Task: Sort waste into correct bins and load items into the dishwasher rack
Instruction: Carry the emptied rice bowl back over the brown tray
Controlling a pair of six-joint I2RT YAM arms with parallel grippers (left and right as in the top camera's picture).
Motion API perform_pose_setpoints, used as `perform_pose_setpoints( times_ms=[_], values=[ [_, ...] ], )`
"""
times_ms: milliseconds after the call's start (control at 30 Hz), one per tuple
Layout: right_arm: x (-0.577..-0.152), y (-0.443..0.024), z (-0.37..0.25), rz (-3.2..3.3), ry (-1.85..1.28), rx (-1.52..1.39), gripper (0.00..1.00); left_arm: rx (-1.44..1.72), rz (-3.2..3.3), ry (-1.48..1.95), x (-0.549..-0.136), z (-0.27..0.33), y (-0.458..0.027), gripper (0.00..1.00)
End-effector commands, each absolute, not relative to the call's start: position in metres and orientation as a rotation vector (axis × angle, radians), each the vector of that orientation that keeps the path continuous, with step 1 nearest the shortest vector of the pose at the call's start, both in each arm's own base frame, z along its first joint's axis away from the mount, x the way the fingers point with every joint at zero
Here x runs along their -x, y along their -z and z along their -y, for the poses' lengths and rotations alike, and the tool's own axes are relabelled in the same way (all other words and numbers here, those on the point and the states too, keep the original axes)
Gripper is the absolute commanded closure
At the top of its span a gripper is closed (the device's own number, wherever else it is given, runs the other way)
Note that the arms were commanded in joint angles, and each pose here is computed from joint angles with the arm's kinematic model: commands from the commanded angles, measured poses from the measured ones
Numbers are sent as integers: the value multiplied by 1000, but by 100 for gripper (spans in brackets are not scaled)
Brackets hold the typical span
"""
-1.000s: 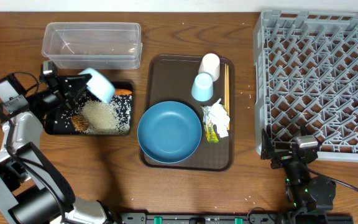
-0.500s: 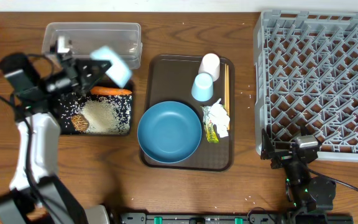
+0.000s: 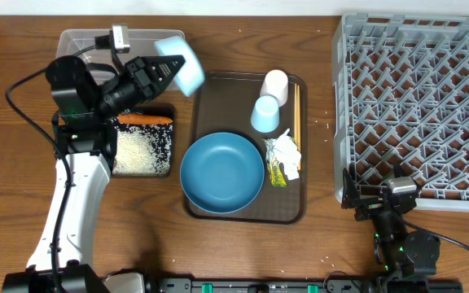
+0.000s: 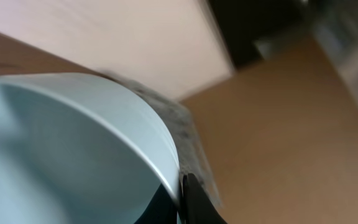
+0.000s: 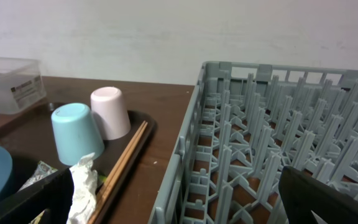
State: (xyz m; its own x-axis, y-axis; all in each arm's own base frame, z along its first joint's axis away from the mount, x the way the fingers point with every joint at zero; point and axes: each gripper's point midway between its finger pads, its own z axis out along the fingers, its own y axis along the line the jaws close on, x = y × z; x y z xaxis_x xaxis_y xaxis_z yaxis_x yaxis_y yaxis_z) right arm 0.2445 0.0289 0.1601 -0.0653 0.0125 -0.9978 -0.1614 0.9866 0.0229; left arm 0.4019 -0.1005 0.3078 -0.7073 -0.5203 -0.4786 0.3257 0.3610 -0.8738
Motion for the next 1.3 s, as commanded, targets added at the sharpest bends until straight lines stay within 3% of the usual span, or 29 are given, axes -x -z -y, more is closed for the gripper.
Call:
perform_pose_setpoints(
  times_ms=[0,200,600,900,1267],
  values=[
    [-245,-159,-26,-1636,-128,115,1,217,-1864,1165,-424,82,-296,94],
    [-245,-159,-26,-1636,-128,115,1,106,-2035,1009,-414,120,-258,94],
    [-245,-159,-26,-1636,-128,115,1,-69,-2137,241,-411,158,-215,94],
    [-245,-159,-26,-1636,-128,115,1,-124,-2254,198,-429,180,-143,94],
    [-245,-159,-26,-1636,-128,115,1,-175,-2265,218,-436,207,-110,94]
  ],
)
